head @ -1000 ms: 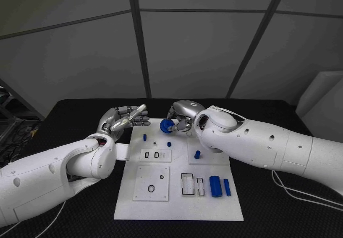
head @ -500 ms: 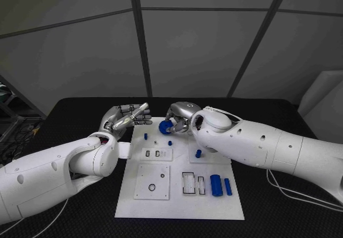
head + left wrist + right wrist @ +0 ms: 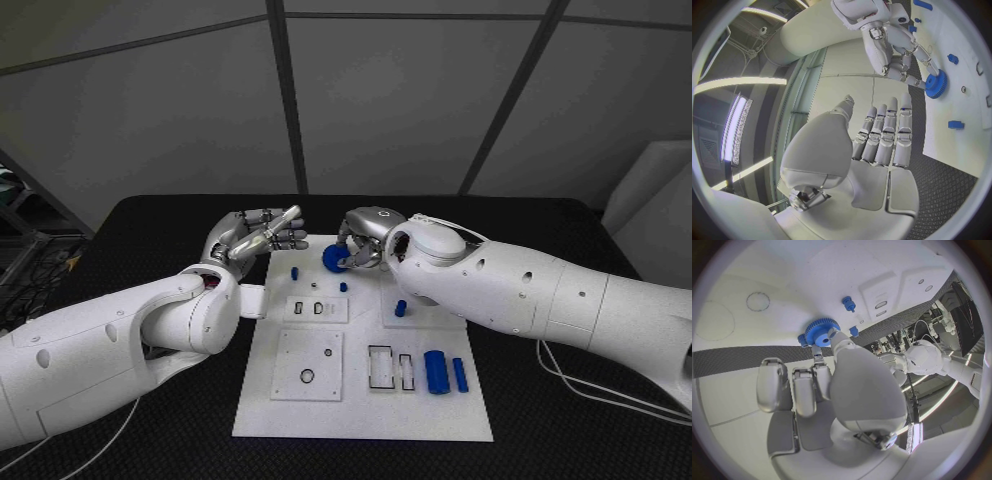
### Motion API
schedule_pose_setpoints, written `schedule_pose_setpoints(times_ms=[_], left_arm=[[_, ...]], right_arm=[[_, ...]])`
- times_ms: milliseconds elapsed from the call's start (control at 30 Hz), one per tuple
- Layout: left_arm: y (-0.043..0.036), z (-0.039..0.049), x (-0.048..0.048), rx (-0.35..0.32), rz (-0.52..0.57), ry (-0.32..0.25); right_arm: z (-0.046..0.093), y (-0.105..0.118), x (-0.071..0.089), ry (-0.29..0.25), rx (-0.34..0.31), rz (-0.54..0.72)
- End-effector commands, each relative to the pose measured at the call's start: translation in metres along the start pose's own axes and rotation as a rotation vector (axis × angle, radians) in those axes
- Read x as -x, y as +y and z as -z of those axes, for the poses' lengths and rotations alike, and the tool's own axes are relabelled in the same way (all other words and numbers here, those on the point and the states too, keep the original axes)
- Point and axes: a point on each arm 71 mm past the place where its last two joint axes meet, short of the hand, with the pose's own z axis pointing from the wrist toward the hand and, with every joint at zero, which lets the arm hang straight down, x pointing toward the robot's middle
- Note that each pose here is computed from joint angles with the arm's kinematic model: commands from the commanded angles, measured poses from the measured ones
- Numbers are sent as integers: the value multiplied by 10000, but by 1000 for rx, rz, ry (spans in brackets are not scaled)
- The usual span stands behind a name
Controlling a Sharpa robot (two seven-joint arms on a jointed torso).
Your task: Assemble the parts on the task board
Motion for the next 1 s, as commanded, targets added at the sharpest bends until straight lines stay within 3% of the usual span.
schedule_pose_setpoints(times_ms=[33,633,733,900,1000], left_arm=[[-18,-3,-10,-8,3,13],[-15,-7,-3,-7,2,10],[-15,-7,0,-7,2,10],[-12,-10,19,-6,0,6],[-10,-13,31,-6,-2,4]], right_arm=[[1,-22,-31,27,-14,24],[0,-34,-55,54,-14,-27],[23,-57,-11,2,-7,-46],[194,-221,146,-169,24,-135],[331,-380,199,-193,30,-187]])
